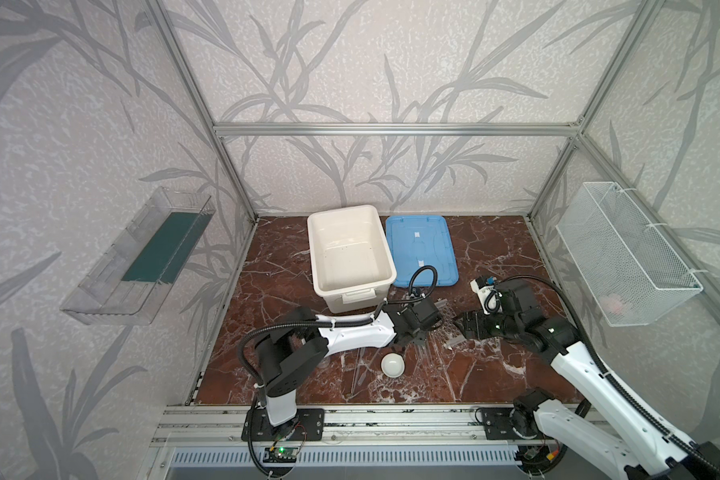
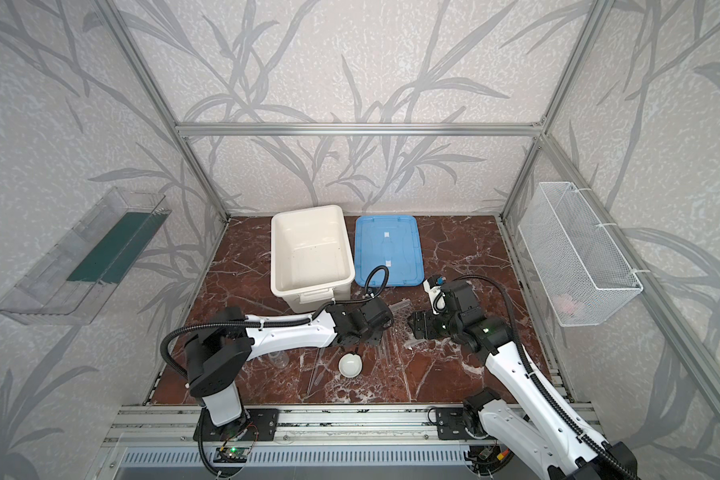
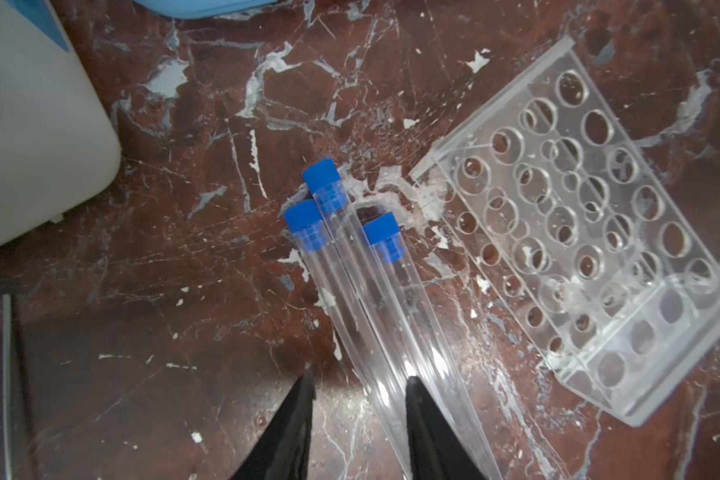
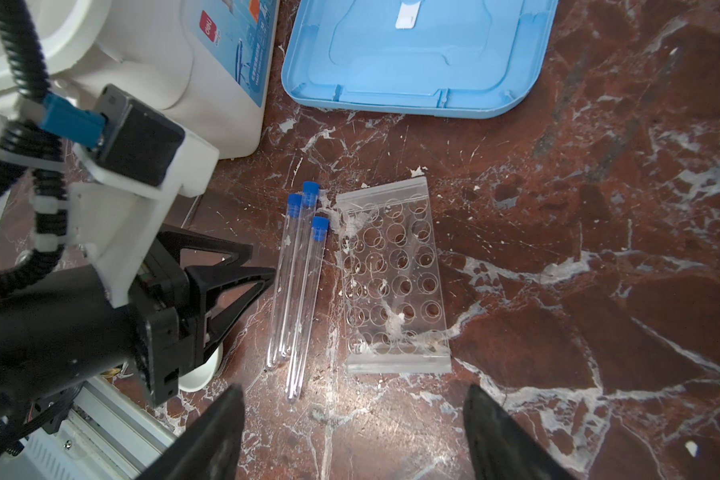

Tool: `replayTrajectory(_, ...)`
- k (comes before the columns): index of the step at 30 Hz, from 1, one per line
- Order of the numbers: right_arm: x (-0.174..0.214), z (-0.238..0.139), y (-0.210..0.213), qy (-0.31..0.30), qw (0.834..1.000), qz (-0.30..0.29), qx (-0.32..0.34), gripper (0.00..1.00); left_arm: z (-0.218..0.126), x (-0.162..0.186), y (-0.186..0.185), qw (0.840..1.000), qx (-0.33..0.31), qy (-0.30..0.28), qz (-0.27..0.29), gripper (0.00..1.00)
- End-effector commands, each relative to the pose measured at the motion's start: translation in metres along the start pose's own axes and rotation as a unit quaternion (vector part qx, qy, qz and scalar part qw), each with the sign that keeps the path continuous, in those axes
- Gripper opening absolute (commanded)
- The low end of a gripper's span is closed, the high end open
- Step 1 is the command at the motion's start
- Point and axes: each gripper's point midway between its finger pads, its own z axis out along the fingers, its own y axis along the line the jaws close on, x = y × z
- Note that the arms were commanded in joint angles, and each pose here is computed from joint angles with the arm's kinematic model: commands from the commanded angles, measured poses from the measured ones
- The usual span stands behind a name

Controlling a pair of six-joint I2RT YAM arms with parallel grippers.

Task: Organize the chemistry lab equipment
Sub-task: 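Move the left gripper over the blue-capped test tubes while the right gripper approaches the rack, then close the left gripper on one blue-capped test tube and lift it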

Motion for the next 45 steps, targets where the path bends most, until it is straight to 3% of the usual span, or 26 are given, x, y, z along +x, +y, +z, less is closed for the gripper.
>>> replayTrajectory(1,0.001,0.0,-0.004,-0.003,1.0,0.001,0.009,0.81,0.001,-0.007,-0.002,1.0,-0.008,-0.005,-0.01,0.37)
replayTrajectory(10,0.004,0.002,-0.007,-0.003,1.0,0.006,0.012,0.81,0.013,0.001,0.007,0.999,-0.032,0.016,0.0,0.3)
replayTrajectory(26,0.004,0.002,-0.006,-0.006,1.0,0.015,0.01,0.81,0.02,0.021,0.02,0.996,-0.065,0.058,-0.001,0.29)
replayTrajectory(42,0.006,0.002,-0.007,-0.013,1.0,0.025,0.007,0.81,0.019,0.042,0.012,0.993,-0.038,0.108,-0.014,0.26)
replayTrajectory(45,0.007,0.002,-0.006,-0.013,1.0,0.027,0.005,0.84,0.02,0.041,0.013,0.993,-0.036,0.108,-0.02,0.21)
